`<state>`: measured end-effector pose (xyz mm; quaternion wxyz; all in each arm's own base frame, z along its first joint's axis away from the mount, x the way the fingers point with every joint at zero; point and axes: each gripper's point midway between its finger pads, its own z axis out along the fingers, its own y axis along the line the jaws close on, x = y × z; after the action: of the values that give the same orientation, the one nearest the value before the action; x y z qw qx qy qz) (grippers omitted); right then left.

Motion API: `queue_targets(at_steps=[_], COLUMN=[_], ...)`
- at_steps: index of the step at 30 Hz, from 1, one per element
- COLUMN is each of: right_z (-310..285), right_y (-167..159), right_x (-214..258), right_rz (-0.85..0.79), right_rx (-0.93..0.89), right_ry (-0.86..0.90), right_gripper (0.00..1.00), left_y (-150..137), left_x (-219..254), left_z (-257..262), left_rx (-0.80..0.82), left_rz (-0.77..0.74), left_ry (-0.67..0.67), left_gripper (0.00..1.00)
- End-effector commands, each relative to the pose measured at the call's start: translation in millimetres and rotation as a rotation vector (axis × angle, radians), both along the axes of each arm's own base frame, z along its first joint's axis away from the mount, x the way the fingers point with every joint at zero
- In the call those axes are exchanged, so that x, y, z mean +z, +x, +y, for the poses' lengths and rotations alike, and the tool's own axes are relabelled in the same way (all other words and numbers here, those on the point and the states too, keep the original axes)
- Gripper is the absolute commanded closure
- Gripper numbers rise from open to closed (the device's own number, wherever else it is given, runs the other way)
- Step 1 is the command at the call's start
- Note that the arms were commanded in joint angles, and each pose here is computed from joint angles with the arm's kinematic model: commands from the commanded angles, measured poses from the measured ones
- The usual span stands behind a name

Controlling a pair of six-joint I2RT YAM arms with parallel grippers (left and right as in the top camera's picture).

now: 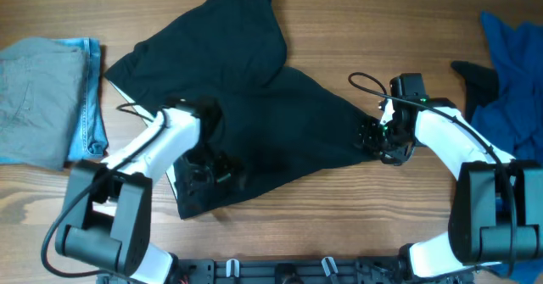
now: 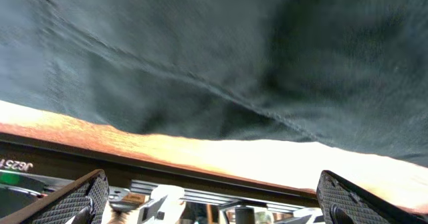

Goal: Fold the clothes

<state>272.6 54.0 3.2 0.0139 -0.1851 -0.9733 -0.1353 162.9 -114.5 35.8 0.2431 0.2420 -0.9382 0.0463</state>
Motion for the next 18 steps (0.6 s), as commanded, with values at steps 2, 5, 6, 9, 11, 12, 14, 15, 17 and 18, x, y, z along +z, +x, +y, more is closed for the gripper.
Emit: queue_targets(at_steps=[2,5,6,9,11,12,14,15,17,18], right_z=[2,1,1,1,-1,-6,-27,-41,-51,-47], right_y=[-39,-44,-44,-45,-44,-42,-41,-42,-46,-48], right_x=[-11,-10,-10,-10,-11,-12,-16,-17,-17,-17], right_rz=[0.160,0.181,0.183,0.185,0.182,0.178,0.180,0.181,0.193,0.205], right_rx=[-0.026,-0.028,-0.029,-0.029,-0.041,-0.051,-0.115,-0.148,-0.161,-0.139], right_ry=[0.018,0.016,0.016,0.016,-0.001,-0.030,-0.157,-0.238,-0.304,-0.275], right_gripper=[0.07,0.06,0.06,0.06,0.06,0.07,0.11,0.13,0.14,0.14], left_y=[-14,-16,-16,-16,-14,-12,-10,-10,-11,-13], left_x=[0,-1,-1,-1,-2,-3,-4,-4,-3,-3], left_z=[-12,-13,-13,-13,-12,-13,-13,-13,-13,-12], left_rx=[-0.010,-0.019,-0.022,-0.013,-0.012,-0.012,-0.012,-0.012,-0.013,-0.014], left_rz=[0.027,0.024,0.023,0.023,0.013,0.007,-0.004,-0.004,0.002,0.011], left_ry=[0.042,0.066,0.068,0.077,0.083,0.080,0.078,0.078,0.081,0.085], left_gripper=[0.00,0.00,0.00,0.00,0.00,0.00,0.00,0.00,0.00,0.00])
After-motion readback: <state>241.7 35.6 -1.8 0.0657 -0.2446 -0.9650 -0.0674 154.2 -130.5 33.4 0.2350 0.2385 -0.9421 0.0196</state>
